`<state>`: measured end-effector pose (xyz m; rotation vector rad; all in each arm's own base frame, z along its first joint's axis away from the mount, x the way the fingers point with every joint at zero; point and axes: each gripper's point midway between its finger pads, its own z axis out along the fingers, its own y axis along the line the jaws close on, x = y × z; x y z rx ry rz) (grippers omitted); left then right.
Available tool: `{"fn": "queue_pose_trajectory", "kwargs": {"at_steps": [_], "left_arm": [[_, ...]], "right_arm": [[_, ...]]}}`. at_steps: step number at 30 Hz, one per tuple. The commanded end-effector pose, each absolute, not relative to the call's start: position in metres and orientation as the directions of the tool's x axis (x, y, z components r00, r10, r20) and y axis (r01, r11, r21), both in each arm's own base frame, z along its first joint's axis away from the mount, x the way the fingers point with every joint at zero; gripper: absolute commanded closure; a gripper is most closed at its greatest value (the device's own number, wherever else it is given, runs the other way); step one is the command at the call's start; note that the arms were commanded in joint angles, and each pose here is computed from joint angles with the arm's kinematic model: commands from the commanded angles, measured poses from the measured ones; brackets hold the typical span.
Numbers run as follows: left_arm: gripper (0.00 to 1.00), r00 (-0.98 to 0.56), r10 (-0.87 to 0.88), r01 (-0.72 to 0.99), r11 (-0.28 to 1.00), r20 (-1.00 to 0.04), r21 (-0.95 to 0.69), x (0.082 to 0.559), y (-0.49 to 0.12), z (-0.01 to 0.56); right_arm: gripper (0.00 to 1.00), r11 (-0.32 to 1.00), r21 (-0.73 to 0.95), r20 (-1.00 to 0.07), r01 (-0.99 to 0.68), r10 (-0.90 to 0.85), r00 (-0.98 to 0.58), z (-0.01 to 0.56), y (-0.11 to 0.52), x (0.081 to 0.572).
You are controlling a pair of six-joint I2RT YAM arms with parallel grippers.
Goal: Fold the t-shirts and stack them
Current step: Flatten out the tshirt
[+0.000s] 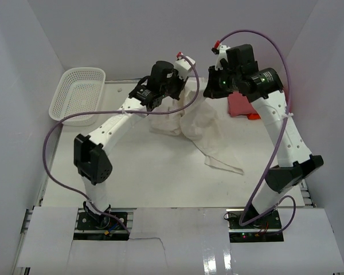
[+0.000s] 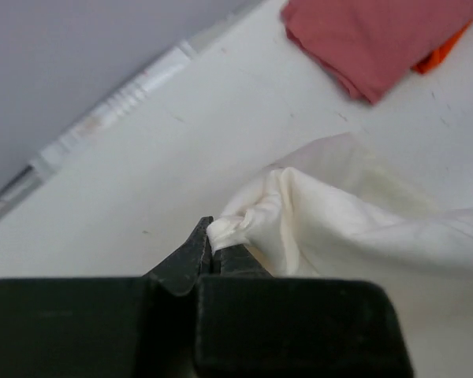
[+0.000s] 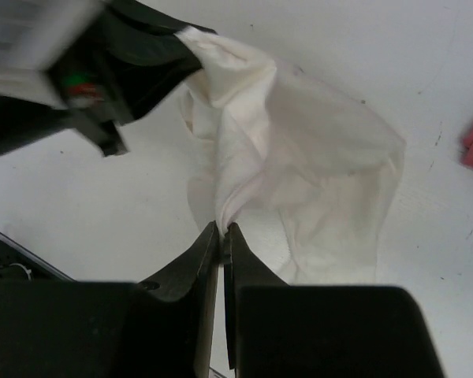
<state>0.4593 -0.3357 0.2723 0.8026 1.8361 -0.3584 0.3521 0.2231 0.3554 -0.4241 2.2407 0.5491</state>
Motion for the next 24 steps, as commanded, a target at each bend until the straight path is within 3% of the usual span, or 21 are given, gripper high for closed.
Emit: {"fn": "queue_pose_trajectory", "kwargs": {"at_steps": [1, 6, 11, 14, 19, 20, 24], "left_arm": [[1.00, 0.000, 0.248, 0.520, 0.828, -0.969, 0.212, 0.408, -0.291, 0.417], [1.00, -0.179, 0.241, 0.585, 0.806, -0.954, 0.093, 0.366, -0.316, 0.339], [1.00, -0.495, 0.249, 0.551, 0.831, -0.832, -0.079, 0.335, -0.327, 0.213], [1.00, -0.552, 0.240, 0.514, 0.852, -0.798, -0.100, 0.331, -0.324, 0.184], [1.00, -0.472, 0.203, 0.376, 0.927, -0.858, 0.012, 0.373, -0.300, 0.239], [1.00, -0.442, 0.172, 0.388, 0.922, -0.880, -0.015, 0.381, -0.306, 0.268], [1.00, -0.492, 0.211, 0.465, 0.884, -0.845, -0.050, 0.369, -0.314, 0.261]], "right_arm": [[0.92, 0.835, 0.266, -0.867, -0.481, -0.010, -0.497, 0.420, 0.198, 0.314], [0.92, 0.912, 0.235, -0.806, -0.337, -0.012, -0.592, 0.355, 0.166, 0.315], [0.92, 0.945, 0.218, -0.802, -0.243, 0.032, -0.596, 0.354, 0.143, 0.327], [0.92, 0.949, 0.206, -0.811, -0.238, 0.029, -0.585, 0.367, 0.139, 0.340], [0.92, 0.946, 0.198, -0.808, -0.258, 0.008, -0.590, 0.384, 0.145, 0.361], [0.92, 0.946, 0.198, -0.802, -0.255, 0.007, -0.598, 0.381, 0.145, 0.360], [0.92, 0.958, 0.183, -0.823, -0.222, 0.026, -0.568, 0.376, 0.132, 0.350]]}}
